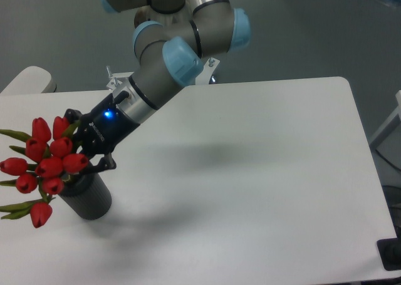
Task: Pick up the flowers from the vase
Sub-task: 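Lift the gripped tulips up out of the black vase, then carry the tulip bunch away from the vase over the table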
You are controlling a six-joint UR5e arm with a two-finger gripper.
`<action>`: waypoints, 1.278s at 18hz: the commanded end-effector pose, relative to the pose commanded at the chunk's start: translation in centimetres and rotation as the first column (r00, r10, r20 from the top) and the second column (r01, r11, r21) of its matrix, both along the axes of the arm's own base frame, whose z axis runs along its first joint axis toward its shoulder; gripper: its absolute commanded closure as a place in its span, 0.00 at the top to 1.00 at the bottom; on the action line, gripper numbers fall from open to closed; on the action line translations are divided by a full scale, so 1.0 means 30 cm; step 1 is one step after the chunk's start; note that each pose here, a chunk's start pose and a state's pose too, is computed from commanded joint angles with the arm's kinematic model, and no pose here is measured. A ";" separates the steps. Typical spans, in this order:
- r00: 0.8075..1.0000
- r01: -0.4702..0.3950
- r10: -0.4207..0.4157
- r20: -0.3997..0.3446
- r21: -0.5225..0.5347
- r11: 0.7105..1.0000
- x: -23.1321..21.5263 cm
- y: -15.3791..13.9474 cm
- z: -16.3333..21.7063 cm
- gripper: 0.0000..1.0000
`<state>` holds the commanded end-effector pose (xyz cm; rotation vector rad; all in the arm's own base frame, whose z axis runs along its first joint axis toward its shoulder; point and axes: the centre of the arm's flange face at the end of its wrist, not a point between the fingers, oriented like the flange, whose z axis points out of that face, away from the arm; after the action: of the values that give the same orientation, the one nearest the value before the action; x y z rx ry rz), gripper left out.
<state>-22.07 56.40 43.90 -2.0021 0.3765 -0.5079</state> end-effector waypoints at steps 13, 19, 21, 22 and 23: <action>0.990 -0.107 0.095 0.105 0.113 0.988 -0.211 -0.072 0.320 0.34; 0.982 -0.175 0.161 0.103 0.144 0.974 -0.404 -0.137 0.337 0.34; 0.975 -0.202 0.188 0.115 0.129 0.971 -0.488 -0.138 0.291 0.34; 0.973 -0.216 0.202 0.115 0.124 0.968 -0.534 -0.141 0.266 0.34; 0.971 -0.226 0.214 0.103 0.127 0.966 -0.581 -0.148 0.242 0.34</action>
<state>-39.49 51.95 51.17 -1.8527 0.1275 -0.4173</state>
